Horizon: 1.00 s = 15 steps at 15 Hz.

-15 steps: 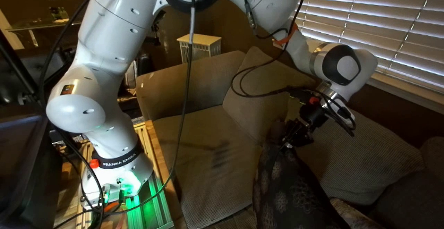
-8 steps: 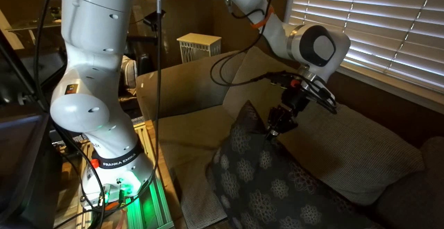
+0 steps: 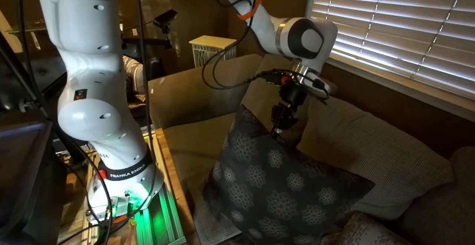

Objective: Move the brown pillow to the left

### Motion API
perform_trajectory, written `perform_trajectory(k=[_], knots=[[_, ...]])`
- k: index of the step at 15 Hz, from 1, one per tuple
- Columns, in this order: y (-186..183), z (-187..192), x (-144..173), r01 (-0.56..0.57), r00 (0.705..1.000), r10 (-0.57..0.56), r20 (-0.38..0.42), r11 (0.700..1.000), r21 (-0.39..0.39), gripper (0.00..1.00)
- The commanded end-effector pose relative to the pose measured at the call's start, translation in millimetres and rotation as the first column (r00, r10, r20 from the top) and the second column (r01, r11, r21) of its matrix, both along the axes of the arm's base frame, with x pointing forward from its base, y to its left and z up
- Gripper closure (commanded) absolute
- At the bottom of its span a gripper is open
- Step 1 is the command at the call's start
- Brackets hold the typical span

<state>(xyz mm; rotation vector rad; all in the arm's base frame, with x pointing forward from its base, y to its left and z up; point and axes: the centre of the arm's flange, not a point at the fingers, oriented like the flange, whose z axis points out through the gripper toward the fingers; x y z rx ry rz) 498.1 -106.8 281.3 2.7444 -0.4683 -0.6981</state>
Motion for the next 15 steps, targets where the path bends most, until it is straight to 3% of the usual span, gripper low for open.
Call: perform_trajectory(k=[1, 11, 15], knots=[[37, 29, -21, 0.035, 0.989, -0.033, 0.142, 0.999, -0.01, 0.99], [130, 38, -23, -0.065, 0.911, 0.082, 0.405, 0.996, -0.056, 0.99], [166, 35, -20, -0.032, 0.863, 0.035, 0.504, 0.999, -0.015, 0.99]])
